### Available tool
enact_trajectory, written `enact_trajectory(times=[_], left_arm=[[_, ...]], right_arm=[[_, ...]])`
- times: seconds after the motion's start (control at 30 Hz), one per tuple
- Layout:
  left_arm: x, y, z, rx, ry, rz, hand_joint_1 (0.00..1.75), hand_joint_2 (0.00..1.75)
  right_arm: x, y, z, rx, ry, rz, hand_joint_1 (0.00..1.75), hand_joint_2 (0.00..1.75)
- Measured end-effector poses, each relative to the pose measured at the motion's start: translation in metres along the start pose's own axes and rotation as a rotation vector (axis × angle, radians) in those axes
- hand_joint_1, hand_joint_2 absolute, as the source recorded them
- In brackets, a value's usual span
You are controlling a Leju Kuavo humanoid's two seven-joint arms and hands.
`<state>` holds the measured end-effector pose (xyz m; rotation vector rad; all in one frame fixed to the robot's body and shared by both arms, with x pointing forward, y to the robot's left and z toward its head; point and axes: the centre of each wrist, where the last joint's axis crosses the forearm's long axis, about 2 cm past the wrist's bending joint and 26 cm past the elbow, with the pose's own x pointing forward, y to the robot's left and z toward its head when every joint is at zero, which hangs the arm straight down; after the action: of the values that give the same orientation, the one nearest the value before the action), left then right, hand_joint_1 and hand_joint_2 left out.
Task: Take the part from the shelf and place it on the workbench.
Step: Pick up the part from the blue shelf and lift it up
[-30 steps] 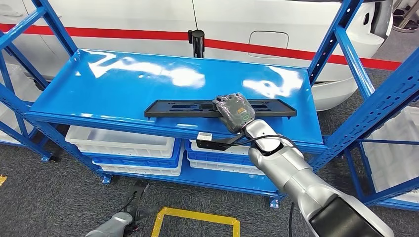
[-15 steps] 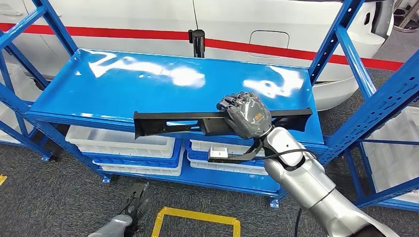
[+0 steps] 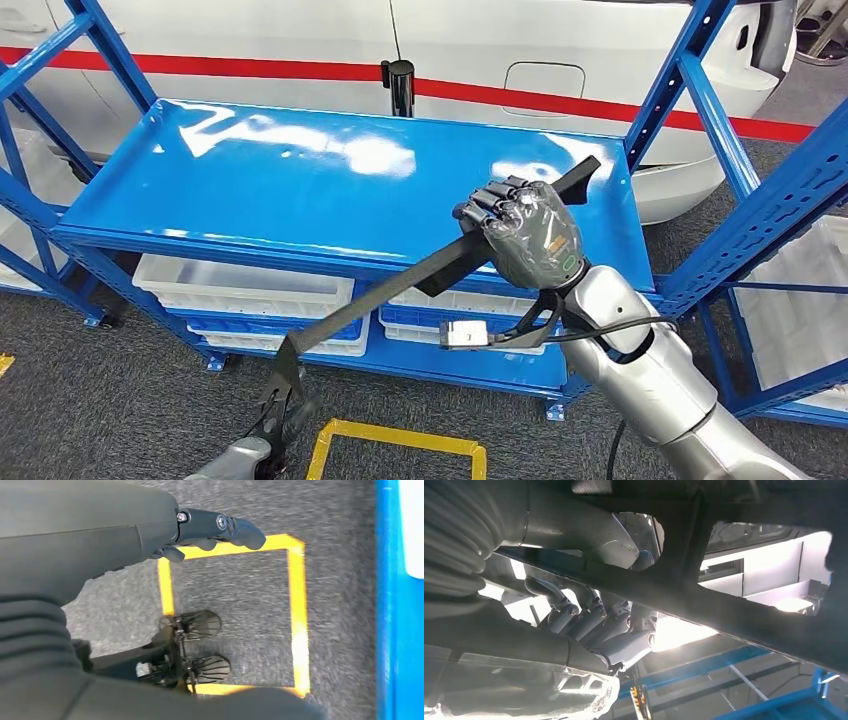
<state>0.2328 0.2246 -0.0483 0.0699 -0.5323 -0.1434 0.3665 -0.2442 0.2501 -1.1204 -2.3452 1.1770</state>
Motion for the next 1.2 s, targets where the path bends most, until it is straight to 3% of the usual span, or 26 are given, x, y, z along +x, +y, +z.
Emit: enact_trajectory(times=[0.1,0.17,0.27,0.33,0.4,0.6,1.2], left_arm=[[-0.001,-0.002,0.000,-0.005,-0.051,-0.018,0.00,1.75],[-0.020,-0.002,0.001,-0.024,-0.100,-0.069,0.00,1.75],[-0.093,0.000,0.010,-0.064,-0.185,-0.137,0.00,1.75],[-0.140,0.001,0.022,-0.087,-0.138,-0.139,0.00,1.75],[-0.168,0.003,0.031,-0.092,-0.070,-0.129,0.00,1.75],[-0.180,0.005,0.035,-0.049,0.079,-0.108,0.00,1.75],[-0.187,0.002,0.038,-0.081,0.215,-0.111,0.00,1.75]], right_arm=[[0.003,0.001,0.006,0.010,0.001,0.023,1.75,1.75],[0.003,-0.001,0.020,0.017,0.039,0.061,1.75,1.75],[-0.006,-0.014,0.058,0.022,0.100,0.105,1.75,1.75],[-0.014,-0.022,0.071,0.031,0.104,0.120,1.75,1.75],[-0.018,-0.028,0.075,0.043,0.099,0.128,1.75,1.75],[-0.021,-0.030,0.069,0.039,0.067,0.108,1.75,1.75],[-0.018,-0.024,0.067,0.010,0.061,0.072,1.75,1.75]])
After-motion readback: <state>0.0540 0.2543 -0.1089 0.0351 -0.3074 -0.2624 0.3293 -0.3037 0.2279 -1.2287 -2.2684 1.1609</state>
